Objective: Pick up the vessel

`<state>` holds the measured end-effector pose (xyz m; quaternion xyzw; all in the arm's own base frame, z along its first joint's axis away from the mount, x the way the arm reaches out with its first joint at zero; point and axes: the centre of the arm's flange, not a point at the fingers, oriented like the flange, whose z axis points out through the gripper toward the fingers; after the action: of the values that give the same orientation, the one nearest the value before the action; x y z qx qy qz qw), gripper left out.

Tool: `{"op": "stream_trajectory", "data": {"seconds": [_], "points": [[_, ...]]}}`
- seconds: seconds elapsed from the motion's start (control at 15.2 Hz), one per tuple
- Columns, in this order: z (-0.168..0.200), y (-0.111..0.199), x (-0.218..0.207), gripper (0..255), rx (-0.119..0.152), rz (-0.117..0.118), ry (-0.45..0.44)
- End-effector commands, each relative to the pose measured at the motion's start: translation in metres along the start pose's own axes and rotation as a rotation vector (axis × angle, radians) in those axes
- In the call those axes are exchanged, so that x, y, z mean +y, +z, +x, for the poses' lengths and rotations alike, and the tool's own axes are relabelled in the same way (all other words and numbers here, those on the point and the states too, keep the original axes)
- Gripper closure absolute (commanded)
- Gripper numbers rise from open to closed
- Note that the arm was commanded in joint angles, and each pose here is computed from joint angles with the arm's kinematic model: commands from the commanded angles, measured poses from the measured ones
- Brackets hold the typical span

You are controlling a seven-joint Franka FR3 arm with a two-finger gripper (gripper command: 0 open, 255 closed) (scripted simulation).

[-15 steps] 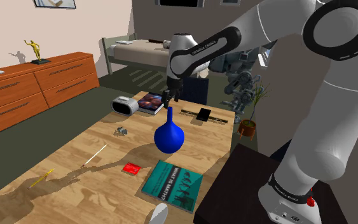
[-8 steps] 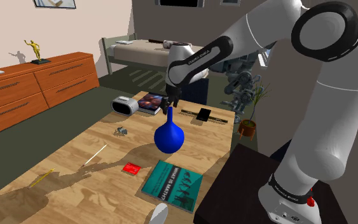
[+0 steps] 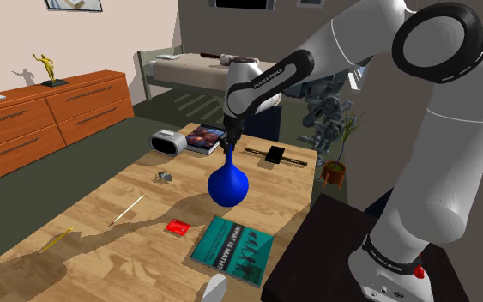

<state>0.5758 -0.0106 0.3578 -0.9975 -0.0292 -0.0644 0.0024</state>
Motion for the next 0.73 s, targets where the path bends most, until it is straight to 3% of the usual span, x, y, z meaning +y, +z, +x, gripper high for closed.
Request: {"op": "stream_trajectory", "data": {"seconds": [0.0,0.66], "points": [[0.000,0.000,0.000,255,-0.001,0.000,0.000],[0.006,-0.041,0.001,255,-0.001,0.000,0.000]]}}
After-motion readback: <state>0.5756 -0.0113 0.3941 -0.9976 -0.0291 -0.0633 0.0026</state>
